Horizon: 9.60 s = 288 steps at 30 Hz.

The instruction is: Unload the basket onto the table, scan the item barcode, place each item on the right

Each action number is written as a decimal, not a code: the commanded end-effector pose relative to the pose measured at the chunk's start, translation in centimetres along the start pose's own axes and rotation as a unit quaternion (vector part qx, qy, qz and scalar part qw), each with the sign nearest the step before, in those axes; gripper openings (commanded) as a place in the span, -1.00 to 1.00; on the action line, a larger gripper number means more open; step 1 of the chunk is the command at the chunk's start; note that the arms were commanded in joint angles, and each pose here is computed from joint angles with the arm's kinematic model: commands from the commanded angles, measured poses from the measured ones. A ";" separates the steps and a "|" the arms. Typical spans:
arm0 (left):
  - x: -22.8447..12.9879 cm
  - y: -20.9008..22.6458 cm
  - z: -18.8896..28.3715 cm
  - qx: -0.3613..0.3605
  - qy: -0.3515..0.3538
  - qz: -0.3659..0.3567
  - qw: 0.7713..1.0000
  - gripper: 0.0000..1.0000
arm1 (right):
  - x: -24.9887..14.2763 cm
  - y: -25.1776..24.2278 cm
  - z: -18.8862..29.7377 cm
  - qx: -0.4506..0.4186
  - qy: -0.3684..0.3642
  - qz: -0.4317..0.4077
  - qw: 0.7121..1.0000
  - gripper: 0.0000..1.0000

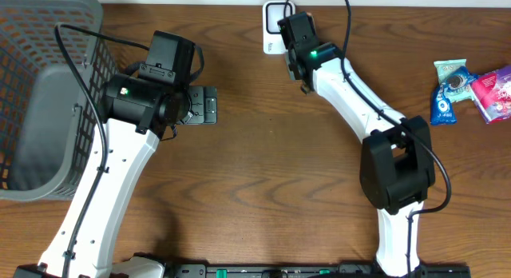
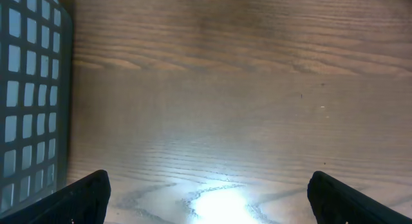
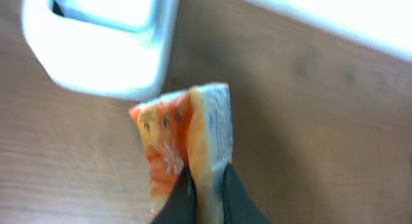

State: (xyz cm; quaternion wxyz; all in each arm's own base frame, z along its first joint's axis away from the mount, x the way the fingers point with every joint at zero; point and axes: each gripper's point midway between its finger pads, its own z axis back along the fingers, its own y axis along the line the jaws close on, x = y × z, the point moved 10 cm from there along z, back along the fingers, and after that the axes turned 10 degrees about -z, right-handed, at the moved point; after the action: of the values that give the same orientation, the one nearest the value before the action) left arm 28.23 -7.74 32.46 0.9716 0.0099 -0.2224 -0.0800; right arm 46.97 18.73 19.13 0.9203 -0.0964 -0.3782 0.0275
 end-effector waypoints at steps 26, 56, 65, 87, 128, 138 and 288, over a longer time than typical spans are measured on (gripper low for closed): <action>0.1 0.2 0.0 0.006 0.001 0.006 1.000 0.95 | 7.1 1.3 -0.4 -0.096 -0.228 0.045 0.968 -0.99; 0.1 0.2 0.0 0.006 0.001 0.006 1.000 0.96 | -6.2 -38.3 -2.1 -0.294 0.203 -0.253 0.899 -0.13; 0.1 0.2 0.0 0.006 0.001 0.006 1.000 0.95 | -5.9 -37.2 -1.3 -0.231 0.209 -0.276 0.909 0.98; 0.1 0.2 0.0 0.006 0.001 0.006 1.000 0.96 | -15.6 -45.0 6.2 -0.293 0.258 -0.523 0.758 -0.46; 0.1 0.2 -0.1 0.006 0.001 0.006 1.000 0.96 | -12.5 -43.3 4.7 -0.037 0.063 -0.561 0.824 -0.84; 0.1 0.2 0.0 0.006 0.001 0.006 1.000 0.96 | -9.7 -38.8 19.5 -0.024 0.029 -0.560 0.828 0.11; 0.1 0.2 0.0 0.006 0.001 0.006 1.000 0.95 | -27.2 -18.1 17.9 0.095 -0.345 -0.141 0.923 0.99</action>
State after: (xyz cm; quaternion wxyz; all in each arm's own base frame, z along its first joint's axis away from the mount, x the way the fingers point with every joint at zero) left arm 28.23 -7.74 32.46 0.9716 0.0098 -0.2226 -0.0800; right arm 14.67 0.47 16.44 0.7328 0.0662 -0.6765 -0.0317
